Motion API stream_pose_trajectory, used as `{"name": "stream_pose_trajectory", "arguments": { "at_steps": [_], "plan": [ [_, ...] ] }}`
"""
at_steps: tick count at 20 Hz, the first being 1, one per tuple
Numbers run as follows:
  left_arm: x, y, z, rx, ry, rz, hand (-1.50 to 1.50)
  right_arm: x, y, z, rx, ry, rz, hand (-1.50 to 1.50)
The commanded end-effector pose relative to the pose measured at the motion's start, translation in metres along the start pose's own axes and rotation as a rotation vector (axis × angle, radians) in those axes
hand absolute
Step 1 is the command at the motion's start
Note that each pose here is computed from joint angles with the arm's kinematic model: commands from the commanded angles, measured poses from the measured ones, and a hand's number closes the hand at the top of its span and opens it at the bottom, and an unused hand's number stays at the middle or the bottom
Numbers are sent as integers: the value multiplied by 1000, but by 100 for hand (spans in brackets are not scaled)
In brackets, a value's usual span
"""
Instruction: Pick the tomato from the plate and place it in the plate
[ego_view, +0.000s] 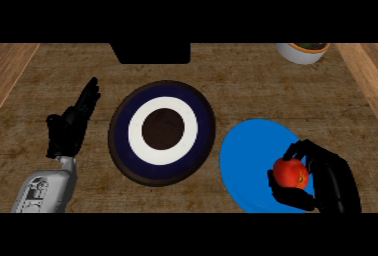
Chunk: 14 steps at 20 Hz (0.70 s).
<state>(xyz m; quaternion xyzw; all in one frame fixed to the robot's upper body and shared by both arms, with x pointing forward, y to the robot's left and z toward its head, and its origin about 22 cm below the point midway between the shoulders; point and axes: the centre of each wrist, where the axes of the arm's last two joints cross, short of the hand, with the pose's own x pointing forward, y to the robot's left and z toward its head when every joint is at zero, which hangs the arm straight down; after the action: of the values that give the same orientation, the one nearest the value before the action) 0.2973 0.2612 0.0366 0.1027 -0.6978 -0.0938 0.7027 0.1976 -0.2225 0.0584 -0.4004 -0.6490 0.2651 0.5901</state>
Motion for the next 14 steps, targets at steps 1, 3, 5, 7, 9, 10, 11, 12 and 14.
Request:
{"name": "stream_pose_trajectory", "arguments": {
  "at_steps": [1, 3, 5, 7, 9, 10, 11, 12, 14],
  "plan": [
    [9, -12, -2, -14, -2, -12, 0, 31, -22, -15, -72, -145, -75, 150],
    [-6, -3, -11, -14, -19, 2, 0, 53, -4, -3, -35, -168, -125, 150],
    [7, -12, 0, -14, -11, -8, 0, 78, -3, -26, 6, -177, -145, 150],
    [2, -11, 7, -18, -21, 13, 0, 95, 6, -23, 35, -179, -198, 150],
    [7, 1, -2, -8, -19, -8, 0, 121, 8, -40, 80, -162, -205, 150],
    [14, -9, -23, -13, -30, -3, 0, 121, 31, -44, 83, -155, -214, 150],
    [10, -9, -14, -35, -10, 9, 0, 131, 37, -46, 102, -147, -224, 150],
    [10, 1, -1, -8, -19, 8, 0, 123, 37, -66, 111, -124, -233, 150],
    [4, 0, -10, -16, -22, 1, 0, 130, 57, -64, 131, -159, -232, 150]
  ]
}}
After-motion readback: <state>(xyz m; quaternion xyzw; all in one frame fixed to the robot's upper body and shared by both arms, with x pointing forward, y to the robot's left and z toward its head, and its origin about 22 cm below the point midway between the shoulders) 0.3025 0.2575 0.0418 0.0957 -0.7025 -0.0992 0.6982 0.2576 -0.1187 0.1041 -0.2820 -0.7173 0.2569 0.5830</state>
